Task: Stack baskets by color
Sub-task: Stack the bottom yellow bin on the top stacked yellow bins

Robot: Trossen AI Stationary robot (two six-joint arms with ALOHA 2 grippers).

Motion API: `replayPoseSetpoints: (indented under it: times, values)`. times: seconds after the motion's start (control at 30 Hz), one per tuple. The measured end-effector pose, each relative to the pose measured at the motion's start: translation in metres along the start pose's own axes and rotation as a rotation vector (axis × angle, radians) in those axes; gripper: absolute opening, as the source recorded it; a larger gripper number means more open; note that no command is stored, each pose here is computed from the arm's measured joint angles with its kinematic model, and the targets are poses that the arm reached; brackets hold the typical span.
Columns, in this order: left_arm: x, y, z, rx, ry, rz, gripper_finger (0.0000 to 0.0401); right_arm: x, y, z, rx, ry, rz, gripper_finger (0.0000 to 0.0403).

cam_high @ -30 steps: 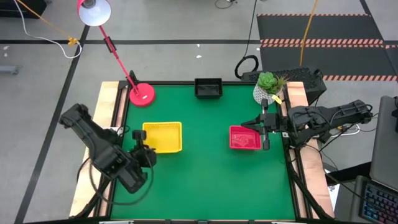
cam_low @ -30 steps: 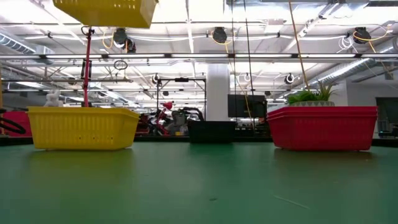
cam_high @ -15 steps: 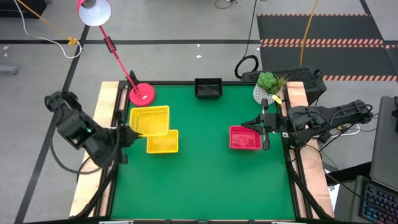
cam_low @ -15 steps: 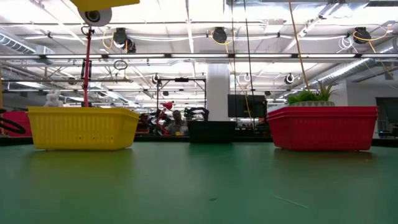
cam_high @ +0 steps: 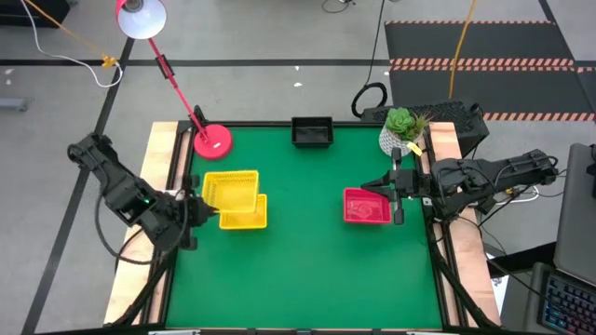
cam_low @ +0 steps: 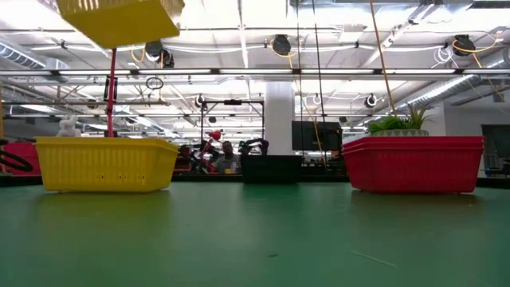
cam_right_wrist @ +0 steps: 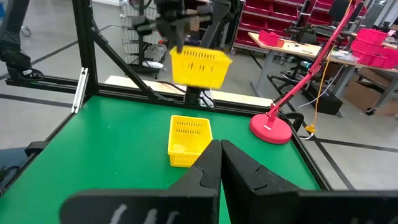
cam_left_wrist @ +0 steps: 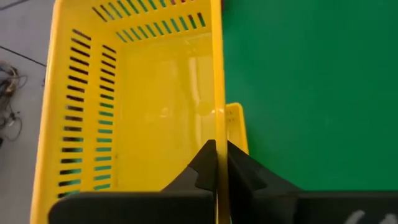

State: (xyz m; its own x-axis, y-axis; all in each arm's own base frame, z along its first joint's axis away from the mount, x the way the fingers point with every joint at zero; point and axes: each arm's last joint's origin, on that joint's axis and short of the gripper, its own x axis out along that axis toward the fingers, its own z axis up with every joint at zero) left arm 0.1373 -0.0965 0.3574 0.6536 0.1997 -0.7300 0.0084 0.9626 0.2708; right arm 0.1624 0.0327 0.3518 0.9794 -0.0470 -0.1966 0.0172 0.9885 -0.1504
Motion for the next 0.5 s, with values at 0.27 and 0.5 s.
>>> replayPoseSetpoints:
  times: [0.27, 0.5]
  values:
    - [0.044, -0.018, -0.035, 0.002, 0.001, -0.018, 0.0008, 0.0, 0.0, 0.0, 0.0, -0.001, 0.0, 0.0]
    - [0.076, -0.029, -0.058, -0.019, -0.01, -0.056, 0.0007, 0.0, 0.0, 0.0, 0.0, -0.001, 0.0, 0.0]
